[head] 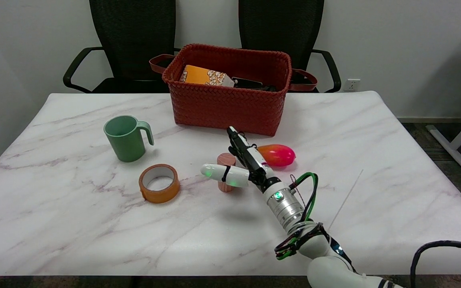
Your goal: Pick up the wooden cylinder.
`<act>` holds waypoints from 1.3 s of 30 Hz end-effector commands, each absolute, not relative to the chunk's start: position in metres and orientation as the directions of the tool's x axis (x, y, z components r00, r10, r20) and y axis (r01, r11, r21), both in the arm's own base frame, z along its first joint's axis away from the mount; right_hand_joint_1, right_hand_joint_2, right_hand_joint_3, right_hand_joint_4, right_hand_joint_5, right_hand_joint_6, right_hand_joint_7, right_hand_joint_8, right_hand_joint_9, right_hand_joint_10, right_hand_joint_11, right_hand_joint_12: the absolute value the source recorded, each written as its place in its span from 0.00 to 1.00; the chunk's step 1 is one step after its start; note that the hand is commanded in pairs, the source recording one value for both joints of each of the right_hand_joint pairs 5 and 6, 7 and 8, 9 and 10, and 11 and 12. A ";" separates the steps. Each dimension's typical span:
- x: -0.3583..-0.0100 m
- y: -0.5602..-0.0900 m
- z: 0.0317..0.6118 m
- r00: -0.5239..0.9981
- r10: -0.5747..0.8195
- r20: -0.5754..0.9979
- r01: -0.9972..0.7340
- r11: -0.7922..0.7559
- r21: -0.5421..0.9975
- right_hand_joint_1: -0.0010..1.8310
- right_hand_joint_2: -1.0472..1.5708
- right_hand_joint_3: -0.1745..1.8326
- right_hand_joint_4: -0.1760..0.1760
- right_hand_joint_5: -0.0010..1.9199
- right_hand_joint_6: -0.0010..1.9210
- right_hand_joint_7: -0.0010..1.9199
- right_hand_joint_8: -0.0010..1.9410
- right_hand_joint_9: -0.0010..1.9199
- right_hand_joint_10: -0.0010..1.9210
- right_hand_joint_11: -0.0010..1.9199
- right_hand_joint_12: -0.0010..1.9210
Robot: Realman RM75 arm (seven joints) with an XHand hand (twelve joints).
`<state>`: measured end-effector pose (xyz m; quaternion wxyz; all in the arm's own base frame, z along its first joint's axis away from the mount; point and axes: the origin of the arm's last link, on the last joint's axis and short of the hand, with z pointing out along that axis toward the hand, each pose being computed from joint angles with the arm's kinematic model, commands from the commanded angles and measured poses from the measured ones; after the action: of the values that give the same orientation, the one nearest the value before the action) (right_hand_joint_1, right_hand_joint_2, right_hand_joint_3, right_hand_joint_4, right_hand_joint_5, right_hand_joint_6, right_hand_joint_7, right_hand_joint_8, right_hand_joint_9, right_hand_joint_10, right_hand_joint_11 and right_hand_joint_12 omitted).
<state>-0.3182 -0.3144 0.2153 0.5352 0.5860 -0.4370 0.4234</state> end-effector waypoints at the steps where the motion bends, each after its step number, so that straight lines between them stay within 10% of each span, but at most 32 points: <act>1: -0.329 -0.319 0.214 0.232 -0.006 0.973 -0.971 -0.053 0.232 0.43 0.63 0.03 0.50 0.00 0.00 0.00 0.00 0.00 0.00 0.07 0.07; 39: -0.349 -0.322 0.202 0.186 -0.023 0.982 -0.982 -0.012 0.186 0.42 0.65 0.02 0.50 0.00 0.00 0.00 0.00 0.00 0.00 0.07 0.07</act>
<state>-0.3430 -0.3213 0.2092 0.5398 0.5544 -0.4469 0.4489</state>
